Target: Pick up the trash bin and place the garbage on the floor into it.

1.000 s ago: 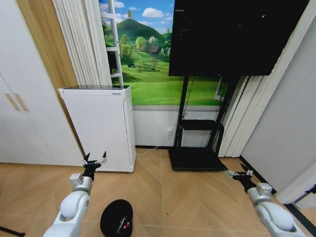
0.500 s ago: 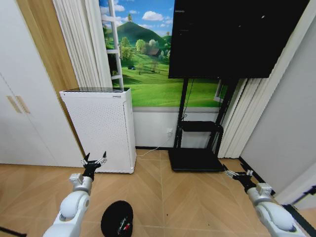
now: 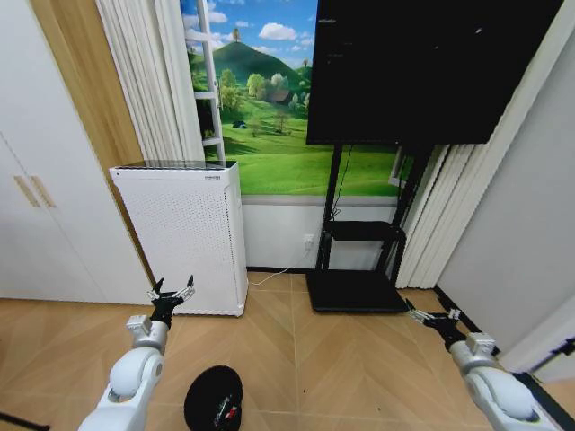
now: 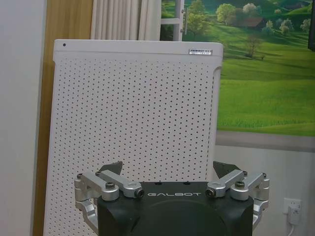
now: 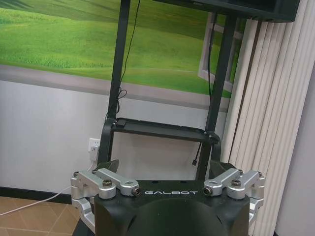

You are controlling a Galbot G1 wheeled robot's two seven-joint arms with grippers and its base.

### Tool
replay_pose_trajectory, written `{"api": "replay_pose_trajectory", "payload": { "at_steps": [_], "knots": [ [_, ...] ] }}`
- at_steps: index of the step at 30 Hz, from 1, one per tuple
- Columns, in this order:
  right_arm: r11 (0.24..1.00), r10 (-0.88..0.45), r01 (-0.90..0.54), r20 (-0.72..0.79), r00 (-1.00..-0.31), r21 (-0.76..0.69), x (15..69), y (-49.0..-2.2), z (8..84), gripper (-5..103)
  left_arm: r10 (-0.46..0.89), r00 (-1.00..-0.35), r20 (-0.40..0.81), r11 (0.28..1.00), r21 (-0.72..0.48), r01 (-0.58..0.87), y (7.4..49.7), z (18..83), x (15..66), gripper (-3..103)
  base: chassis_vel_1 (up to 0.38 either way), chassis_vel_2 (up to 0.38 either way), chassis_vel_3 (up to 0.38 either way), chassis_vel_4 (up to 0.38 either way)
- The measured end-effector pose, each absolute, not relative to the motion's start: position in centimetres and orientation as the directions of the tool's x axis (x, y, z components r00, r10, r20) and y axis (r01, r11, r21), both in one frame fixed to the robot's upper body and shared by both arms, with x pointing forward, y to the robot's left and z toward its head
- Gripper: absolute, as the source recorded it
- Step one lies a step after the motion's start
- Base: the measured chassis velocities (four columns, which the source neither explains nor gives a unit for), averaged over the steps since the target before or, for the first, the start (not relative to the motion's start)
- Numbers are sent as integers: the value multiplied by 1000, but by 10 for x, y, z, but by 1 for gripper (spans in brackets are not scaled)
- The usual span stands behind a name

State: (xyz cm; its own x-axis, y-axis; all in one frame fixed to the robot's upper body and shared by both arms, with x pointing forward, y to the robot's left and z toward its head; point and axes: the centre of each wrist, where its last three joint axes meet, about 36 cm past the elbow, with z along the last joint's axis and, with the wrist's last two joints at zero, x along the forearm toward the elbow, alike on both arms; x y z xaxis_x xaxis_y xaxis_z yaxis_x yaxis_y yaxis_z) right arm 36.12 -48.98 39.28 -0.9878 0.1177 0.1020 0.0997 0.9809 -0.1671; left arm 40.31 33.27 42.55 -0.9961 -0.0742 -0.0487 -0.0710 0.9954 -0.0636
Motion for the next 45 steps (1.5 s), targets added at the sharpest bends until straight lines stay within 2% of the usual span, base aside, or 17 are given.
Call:
{"api": "replay_pose_trajectory", "payload": {
  "at_steps": [21,34,45],
  "knots": [
    [981,118,100,102,-988,-167,361,-490,393,100,-74,-996,-49,995,-64,-71,333,425,403,100,0,0,0,0],
    [981,118,100,102,-988,-167,361,-490,393,100,-74,-996,-49,995,-64,-70,333,425,403,100,-118,-115,118,124],
    [981,118,100,102,-988,-167,361,-490,393,100,-74,-996,-49,995,-64,-71,333,425,403,100,-6,-9,10,2]
  ]
}}
